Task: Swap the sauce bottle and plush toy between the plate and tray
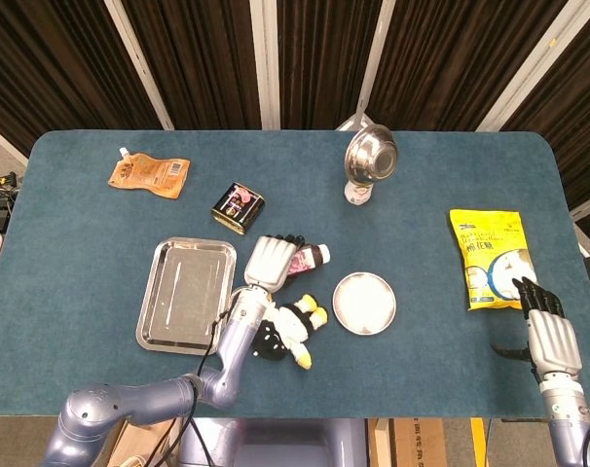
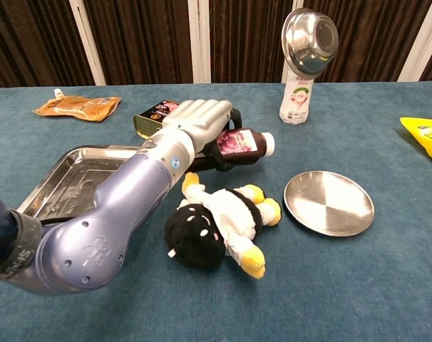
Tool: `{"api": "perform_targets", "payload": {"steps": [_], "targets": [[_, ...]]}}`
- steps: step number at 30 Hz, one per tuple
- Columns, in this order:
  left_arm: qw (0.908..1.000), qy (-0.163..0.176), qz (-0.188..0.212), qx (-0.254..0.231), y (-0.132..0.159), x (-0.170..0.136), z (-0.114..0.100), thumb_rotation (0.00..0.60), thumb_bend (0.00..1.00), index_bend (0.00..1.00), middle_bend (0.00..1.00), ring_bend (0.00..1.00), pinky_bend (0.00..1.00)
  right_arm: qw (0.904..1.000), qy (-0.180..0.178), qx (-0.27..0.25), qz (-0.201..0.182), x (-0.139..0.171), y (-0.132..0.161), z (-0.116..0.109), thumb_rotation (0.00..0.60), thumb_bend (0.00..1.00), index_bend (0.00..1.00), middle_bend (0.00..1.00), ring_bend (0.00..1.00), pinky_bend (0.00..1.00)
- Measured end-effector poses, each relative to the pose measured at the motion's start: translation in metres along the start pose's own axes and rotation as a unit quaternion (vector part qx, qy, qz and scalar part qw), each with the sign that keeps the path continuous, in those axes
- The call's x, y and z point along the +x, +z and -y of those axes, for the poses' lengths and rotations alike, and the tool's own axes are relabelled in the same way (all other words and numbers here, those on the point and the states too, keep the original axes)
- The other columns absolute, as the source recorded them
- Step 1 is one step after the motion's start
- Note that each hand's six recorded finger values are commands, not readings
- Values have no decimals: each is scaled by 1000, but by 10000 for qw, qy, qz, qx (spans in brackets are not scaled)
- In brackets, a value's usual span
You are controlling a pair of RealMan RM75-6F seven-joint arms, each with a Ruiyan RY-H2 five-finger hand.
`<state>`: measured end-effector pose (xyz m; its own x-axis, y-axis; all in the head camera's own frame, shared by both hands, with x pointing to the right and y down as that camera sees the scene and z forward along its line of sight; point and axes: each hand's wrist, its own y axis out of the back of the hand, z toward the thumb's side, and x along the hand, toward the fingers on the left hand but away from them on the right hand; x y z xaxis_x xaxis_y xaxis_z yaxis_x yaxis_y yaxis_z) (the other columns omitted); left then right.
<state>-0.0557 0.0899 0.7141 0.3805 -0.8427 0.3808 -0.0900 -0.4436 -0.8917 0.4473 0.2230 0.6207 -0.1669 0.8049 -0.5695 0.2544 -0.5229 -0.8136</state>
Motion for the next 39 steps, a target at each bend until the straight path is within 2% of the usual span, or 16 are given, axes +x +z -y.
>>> {"api": "perform_targets", "payload": {"steps": [5, 8, 12, 15, 17, 21, 27, 31, 34, 39], "targets": [[9995, 210, 101, -223, -1, -7, -28, 600, 826, 480, 534, 498, 635, 10000, 35, 5, -2, 1, 1, 2, 600, 22, 50, 0, 0, 0], [9990, 288, 139, -317, -15, -17, -51, 600, 819, 480, 531, 494, 632, 10000, 45, 25, -20, 2, 3, 3, 600, 22, 50, 0, 0, 0], [9988, 227, 63, -432, -59, -43, -81, 600, 810, 479, 523, 485, 626, 10000, 54, 72, -16, 2, 5, 5, 600, 22, 50, 0, 0, 0], [9985, 70, -68, -532, -99, -63, -90, 600, 803, 477, 514, 477, 623, 9999, 41, 106, -13, 3, 7, 6, 600, 22, 51, 0, 0, 0], [9977, -89, -73, -672, -114, -70, -86, 600, 790, 474, 514, 471, 619, 9999, 24, 126, -11, 3, 8, 6, 600, 22, 50, 0, 0, 0], [9941, -618, -26, -894, -146, -80, -62, 600, 777, 476, 510, 454, 613, 9999, -6, 163, 32, 4, 8, 7, 600, 22, 50, 0, 0, 0], [9912, -1092, -62, -740, -190, -87, -32, 600, 740, 467, 480, 414, 574, 9998, 8, 193, 82, 3, 7, 8, 600, 22, 51, 0, 0, 0], [9865, -1479, 7, -698, -202, -91, -8, 600, 711, 461, 451, 383, 548, 9998, -23, 178, 95, 3, 7, 7, 600, 22, 51, 0, 0, 0], [9835, -1736, 144, -490, -203, -94, 6, 600, 625, 444, 388, 321, 490, 9998, -21, 177, 108, 3, 7, 8, 600, 22, 50, 0, 0, 0], [9803, -1951, 259, -175, -203, -97, 11, 600, 357, 313, 138, 140, 361, 9998, -12, 177, 128, 4, 6, 8, 600, 22, 51, 0, 0, 0]]}}
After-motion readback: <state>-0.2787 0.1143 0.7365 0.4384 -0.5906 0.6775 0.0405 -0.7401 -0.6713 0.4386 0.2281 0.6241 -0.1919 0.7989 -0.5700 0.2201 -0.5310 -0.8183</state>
